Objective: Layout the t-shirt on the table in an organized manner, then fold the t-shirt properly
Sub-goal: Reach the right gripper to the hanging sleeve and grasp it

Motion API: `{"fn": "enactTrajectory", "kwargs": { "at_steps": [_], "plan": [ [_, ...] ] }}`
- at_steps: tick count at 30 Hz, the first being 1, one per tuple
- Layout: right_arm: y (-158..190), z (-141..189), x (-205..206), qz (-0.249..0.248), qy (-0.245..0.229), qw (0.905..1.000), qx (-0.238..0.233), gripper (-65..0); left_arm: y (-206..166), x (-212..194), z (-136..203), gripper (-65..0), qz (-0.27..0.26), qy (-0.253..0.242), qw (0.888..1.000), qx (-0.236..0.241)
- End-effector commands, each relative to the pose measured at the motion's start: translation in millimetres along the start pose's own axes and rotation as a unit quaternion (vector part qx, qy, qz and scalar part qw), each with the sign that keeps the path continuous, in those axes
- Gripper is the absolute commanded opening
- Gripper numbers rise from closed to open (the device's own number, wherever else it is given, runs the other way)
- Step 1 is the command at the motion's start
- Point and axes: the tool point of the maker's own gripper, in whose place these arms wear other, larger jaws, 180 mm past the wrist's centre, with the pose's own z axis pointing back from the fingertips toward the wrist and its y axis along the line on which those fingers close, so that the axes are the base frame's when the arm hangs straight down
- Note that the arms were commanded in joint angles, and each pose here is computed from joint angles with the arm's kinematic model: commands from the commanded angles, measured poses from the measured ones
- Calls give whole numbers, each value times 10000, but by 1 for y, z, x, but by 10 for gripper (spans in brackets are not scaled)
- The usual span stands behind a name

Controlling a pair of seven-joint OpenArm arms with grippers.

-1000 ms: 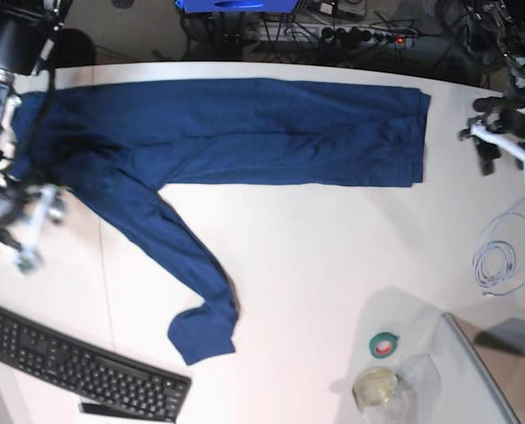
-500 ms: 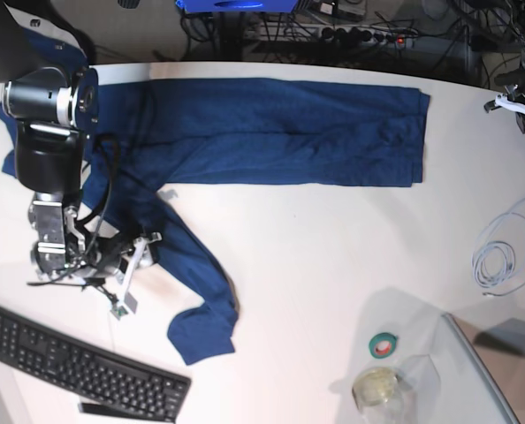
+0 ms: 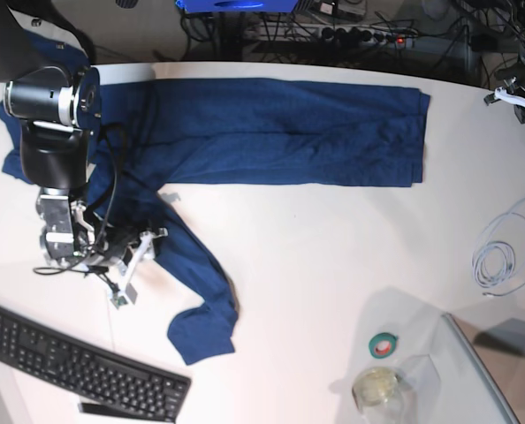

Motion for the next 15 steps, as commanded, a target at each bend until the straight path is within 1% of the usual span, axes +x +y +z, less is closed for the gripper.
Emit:
{"fn": "enactTrajectory", "kwargs": {
  "at_steps": [1,4,5,6,8,11,13,15],
  "plan": [
    [-6,5,17,31,-157,9999,-66,-390,5,14,2,-650,-79,-217,9997,52],
    [-7,5,17,-2,-159,9998,-75,-569,6,15,2,-650,-85,-221,9997,54],
    [-7,5,17,-2,-144,9999,-75,-618,6,15,2,-650,-82,-228,9997,53],
    [-8,6,17,0,-126,9999,-90,-645,6,16,2,-650,-88,-231,9997,55],
    [-8,6,16,-1,-68,9999,-96,-650,6,16,2,-650,-88,-231,9997,55],
    [-12,13,15,83,-111,9997,-202,-650,5,16,2,-650,-92,-230,9997,48],
    [-15,23,16,216,-144,9990,-358,-650,6,16,2,-650,-97,-227,9997,53],
    [-8,33,15,360,-214,9980,-482,-650,6,16,2,-650,-97,-227,9997,53]
  ]
}}
